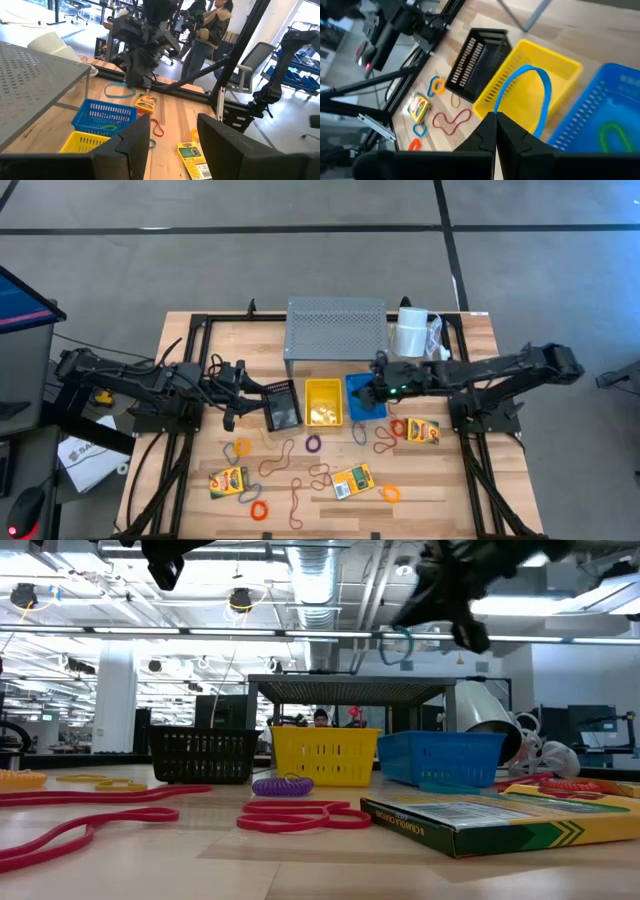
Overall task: Pick & Place Office Desk Supplies
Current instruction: Put the blue rubber band into the yellow basket
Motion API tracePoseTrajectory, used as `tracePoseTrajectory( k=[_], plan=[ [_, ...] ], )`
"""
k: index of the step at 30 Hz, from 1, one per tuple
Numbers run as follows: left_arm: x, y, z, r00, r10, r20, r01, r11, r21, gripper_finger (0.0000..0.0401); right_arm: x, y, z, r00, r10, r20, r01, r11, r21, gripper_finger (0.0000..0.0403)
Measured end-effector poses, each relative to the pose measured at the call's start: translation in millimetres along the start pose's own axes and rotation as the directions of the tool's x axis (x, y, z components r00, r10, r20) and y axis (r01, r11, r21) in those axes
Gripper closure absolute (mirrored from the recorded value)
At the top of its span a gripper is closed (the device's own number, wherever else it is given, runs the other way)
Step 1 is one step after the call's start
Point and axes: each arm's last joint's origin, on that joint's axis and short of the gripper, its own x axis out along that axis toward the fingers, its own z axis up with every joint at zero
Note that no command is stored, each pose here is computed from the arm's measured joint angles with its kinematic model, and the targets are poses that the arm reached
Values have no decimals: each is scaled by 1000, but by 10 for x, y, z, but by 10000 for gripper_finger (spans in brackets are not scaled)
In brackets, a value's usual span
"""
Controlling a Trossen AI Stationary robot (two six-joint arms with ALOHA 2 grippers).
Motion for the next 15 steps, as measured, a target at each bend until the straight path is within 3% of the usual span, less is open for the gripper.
tracePoseTrajectory(
  k=[6,15],
  plan=[
    [0,-2,7,1000,-2,7,2,1000,-1,242,255,352,123,1000,-10,-30,7,995,-98,403],
    [0,-3,8,1000,-3,9,3,1000,-1,242,629,605,215,981,-139,-137,104,967,-231,403]
  ],
)
